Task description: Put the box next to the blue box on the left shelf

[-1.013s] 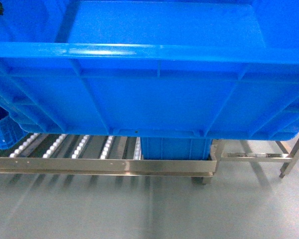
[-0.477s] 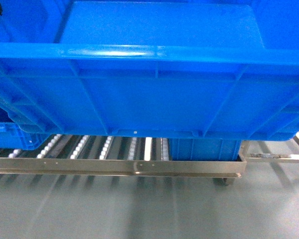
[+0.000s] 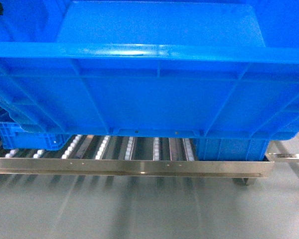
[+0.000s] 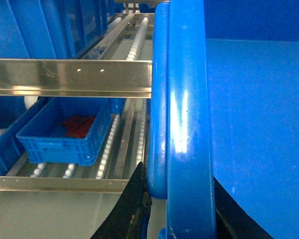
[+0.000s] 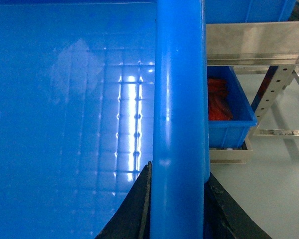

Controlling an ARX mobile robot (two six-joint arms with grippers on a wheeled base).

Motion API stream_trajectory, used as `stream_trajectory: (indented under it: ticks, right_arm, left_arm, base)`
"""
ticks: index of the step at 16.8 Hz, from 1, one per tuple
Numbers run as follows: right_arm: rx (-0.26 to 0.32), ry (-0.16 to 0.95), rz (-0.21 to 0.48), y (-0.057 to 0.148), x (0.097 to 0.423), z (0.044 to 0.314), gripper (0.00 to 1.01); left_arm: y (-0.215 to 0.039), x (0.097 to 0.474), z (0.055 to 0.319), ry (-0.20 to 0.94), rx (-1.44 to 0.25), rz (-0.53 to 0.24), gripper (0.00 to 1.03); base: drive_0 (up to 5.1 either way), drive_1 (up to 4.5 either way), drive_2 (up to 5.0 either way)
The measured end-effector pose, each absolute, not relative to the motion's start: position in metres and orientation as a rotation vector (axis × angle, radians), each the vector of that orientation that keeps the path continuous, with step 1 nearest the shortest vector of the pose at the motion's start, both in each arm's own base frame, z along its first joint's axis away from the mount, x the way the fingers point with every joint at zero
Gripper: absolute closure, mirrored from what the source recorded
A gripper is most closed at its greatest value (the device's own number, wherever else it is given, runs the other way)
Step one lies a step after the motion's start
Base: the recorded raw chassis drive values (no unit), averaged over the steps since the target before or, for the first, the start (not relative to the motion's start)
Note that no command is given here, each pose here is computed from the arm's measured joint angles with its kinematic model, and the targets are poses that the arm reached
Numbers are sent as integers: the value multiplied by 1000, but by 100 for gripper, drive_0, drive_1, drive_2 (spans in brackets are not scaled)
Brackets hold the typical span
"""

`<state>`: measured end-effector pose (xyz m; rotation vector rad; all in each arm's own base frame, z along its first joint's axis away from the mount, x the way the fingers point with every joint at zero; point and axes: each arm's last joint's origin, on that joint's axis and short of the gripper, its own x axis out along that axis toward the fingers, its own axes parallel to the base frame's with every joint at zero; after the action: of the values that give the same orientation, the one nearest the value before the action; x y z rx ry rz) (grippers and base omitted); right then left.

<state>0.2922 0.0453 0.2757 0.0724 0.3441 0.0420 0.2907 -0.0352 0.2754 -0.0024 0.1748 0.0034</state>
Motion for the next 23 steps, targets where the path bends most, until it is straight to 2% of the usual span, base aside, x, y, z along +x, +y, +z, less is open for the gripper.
stream_trajectory:
  ticks: [9, 23]
  right_arm:
    - [73, 346, 42, 45, 292, 276, 82]
    - [75, 346, 42, 45, 292, 276, 82]
  left_arm:
    - [-35, 291, 275, 174, -2, 3, 85]
    - [-35, 290, 276, 171, -2, 4, 85]
  base:
    - [-480, 232, 232]
    - [-3, -3, -3]
